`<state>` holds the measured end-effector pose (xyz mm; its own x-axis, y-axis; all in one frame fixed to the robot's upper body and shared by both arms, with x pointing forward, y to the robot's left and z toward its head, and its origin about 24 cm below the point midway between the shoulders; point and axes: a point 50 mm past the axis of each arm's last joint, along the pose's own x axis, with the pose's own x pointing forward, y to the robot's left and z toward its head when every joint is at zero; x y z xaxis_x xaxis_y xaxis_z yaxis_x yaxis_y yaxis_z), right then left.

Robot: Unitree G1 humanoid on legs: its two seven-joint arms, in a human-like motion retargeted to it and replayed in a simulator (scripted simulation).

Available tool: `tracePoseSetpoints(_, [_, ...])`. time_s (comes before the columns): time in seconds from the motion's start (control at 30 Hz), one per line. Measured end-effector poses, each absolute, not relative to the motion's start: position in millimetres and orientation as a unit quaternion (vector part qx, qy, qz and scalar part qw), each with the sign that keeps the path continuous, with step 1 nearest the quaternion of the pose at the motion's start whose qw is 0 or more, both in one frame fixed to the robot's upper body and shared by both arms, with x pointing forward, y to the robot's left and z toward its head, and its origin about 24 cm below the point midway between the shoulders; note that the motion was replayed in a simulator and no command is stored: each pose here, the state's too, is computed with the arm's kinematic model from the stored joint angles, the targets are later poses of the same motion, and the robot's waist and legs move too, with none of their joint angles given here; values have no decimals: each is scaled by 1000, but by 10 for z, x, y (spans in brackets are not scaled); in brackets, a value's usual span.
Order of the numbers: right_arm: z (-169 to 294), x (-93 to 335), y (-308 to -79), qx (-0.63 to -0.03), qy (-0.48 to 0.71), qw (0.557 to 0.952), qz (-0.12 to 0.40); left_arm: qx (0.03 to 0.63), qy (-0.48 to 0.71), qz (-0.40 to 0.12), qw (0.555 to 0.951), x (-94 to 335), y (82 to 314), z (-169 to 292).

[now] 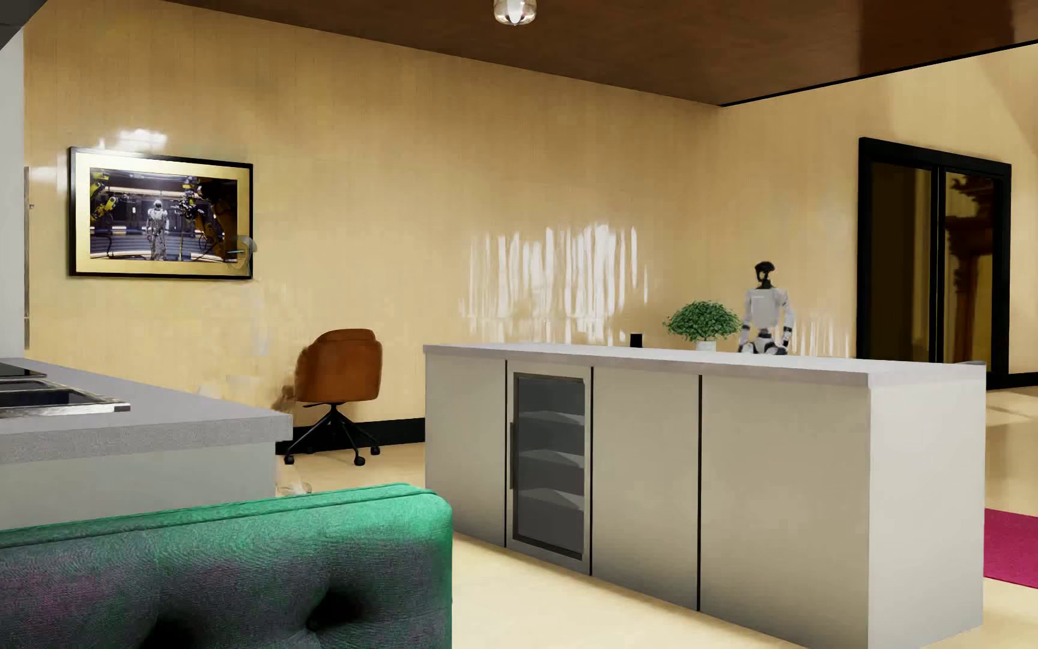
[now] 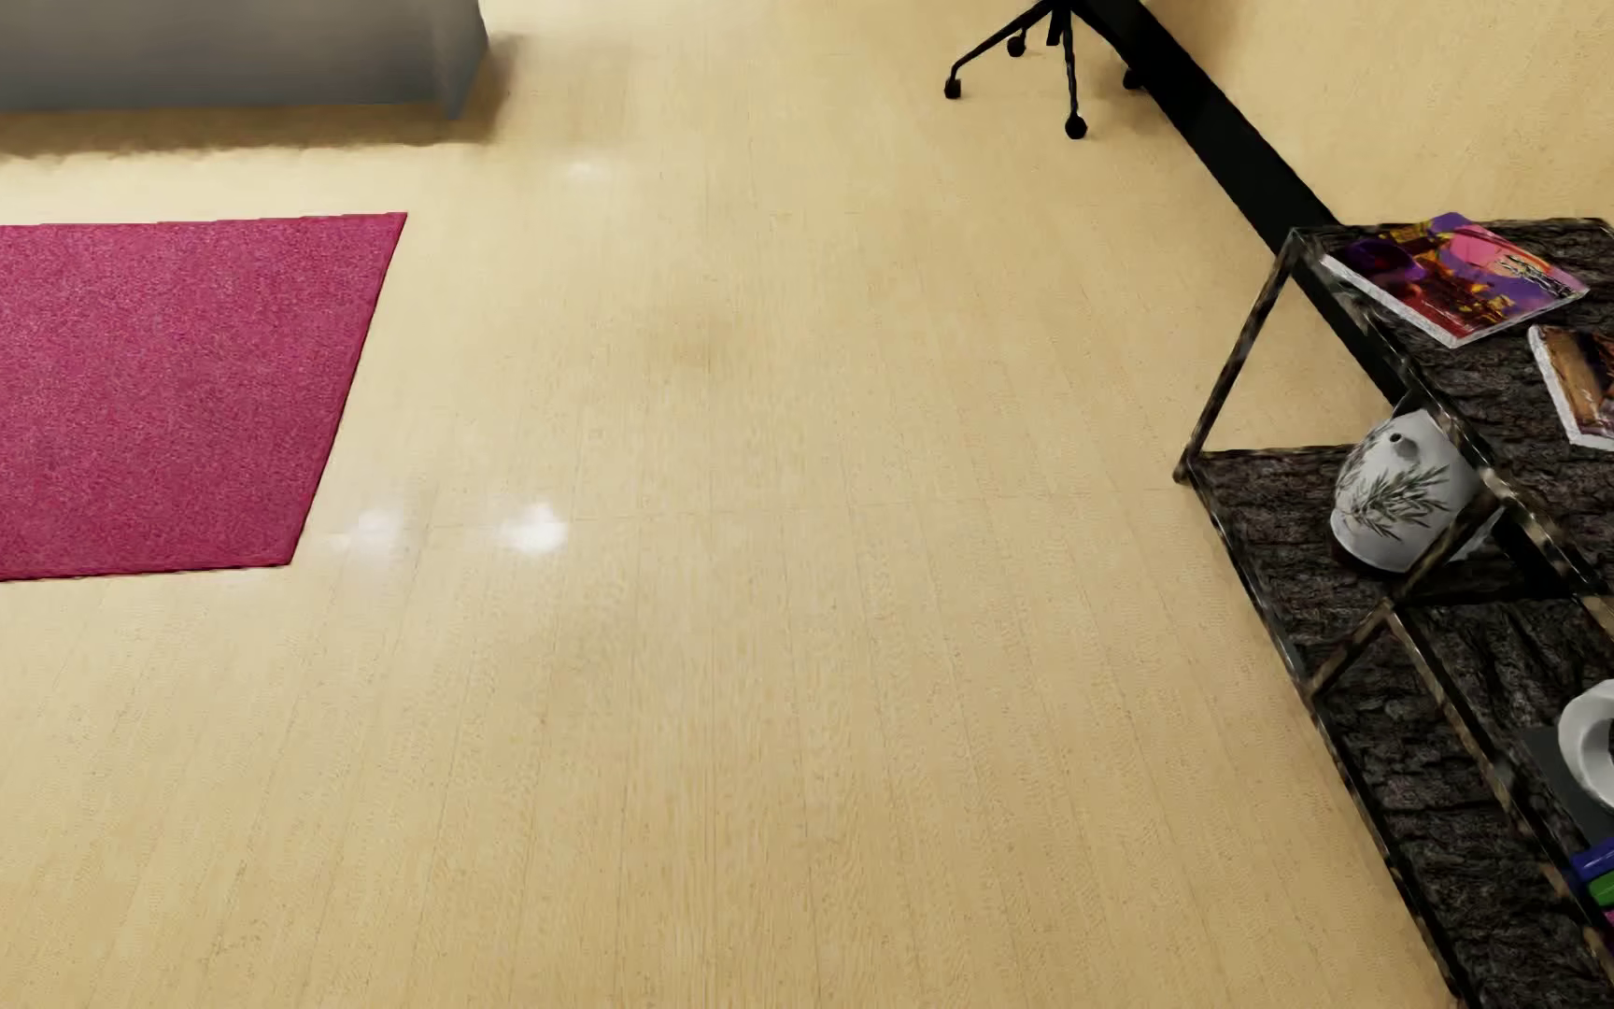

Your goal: Approach the counter

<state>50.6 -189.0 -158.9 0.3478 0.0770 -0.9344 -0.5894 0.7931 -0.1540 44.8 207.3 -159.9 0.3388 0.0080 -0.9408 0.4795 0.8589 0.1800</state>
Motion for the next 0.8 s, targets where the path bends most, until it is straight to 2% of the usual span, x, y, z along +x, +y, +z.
tracePoseSetpoints(0.13, [-1550, 546, -1862, -240, 515, 794, 218, 217, 561, -142, 786, 382, 2117, -1590])
tracePoseSetpoints(0.27, [-1425, 868, -1843, -243, 463, 826, 213, 205, 558, -131, 794, 362, 2107, -1575])
tracePoseSetpoints(0.37, [-1328, 1110, -1776, -238, 424, 849, 209, 208, 583, -130, 775, 156, 2176, -1586])
tracePoseSetpoints(0.53, [-1261, 1341, -1712, -258, 393, 853, 228, 217, 619, -141, 741, -85, 2208, -1628])
tracePoseSetpoints(0.6, [-1318, 1267, -1773, -258, 413, 846, 218, 215, 632, -134, 732, -177, 2242, -1629])
tracePoseSetpoints(0.7, [-1508, 841, -1790, -260, 479, 804, 237, 223, 643, -136, 720, -221, 2281, -1638])
tracePoseSetpoints(0.8, [-1594, 490, -1904, -263, 529, 771, 237, 218, 613, -141, 746, -3, 2193, -1638])
